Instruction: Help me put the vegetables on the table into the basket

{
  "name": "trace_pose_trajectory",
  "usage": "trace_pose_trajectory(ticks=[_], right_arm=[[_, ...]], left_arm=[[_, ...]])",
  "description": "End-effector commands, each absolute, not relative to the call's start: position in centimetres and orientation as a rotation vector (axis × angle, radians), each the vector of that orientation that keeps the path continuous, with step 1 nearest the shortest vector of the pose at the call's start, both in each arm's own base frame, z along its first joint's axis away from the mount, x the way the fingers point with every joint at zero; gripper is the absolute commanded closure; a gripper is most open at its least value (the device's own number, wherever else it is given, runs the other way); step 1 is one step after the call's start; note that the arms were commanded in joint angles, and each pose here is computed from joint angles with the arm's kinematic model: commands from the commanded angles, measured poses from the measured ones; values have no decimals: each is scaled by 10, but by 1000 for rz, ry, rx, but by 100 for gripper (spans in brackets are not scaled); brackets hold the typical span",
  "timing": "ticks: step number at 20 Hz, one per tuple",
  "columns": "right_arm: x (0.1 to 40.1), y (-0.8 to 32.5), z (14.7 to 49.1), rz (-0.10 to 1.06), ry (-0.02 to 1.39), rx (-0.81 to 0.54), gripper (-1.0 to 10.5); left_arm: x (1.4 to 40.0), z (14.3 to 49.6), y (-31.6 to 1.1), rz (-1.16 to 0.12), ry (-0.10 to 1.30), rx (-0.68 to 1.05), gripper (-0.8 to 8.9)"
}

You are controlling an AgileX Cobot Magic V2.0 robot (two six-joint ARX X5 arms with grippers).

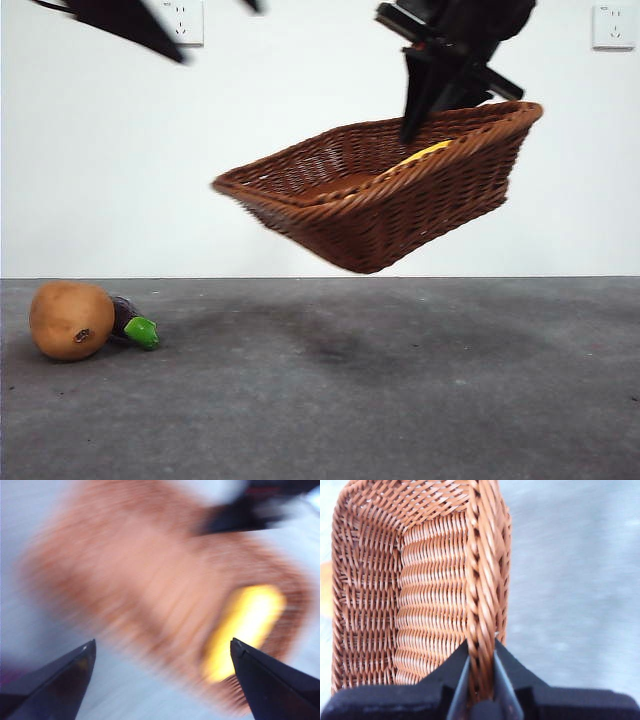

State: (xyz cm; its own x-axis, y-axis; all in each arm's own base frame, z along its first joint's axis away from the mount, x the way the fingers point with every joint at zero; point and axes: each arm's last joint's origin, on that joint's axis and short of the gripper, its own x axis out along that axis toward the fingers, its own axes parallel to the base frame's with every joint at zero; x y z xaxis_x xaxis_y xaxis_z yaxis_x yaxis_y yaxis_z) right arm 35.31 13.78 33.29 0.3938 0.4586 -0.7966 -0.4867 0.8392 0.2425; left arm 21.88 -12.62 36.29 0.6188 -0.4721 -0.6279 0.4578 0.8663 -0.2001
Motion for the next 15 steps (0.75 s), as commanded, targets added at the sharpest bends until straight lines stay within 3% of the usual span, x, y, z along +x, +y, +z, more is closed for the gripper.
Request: trace_pose_trajectory(ticks=[1, 5, 8, 15], right_arm=[[349, 122, 349, 604, 938, -21, 959], [344, 103, 362, 579, 891, -27, 959], [343, 100, 364, 629, 884, 2, 959], [342, 100, 364, 645, 888, -13, 959]], left_arm=[[220, 354, -104, -303, 832, -30, 364], [252, 321, -85, -72, 1023, -161, 364], [278, 293, -82, 16, 1127, -294, 364], [307, 239, -88, 175, 1291, -271, 364]])
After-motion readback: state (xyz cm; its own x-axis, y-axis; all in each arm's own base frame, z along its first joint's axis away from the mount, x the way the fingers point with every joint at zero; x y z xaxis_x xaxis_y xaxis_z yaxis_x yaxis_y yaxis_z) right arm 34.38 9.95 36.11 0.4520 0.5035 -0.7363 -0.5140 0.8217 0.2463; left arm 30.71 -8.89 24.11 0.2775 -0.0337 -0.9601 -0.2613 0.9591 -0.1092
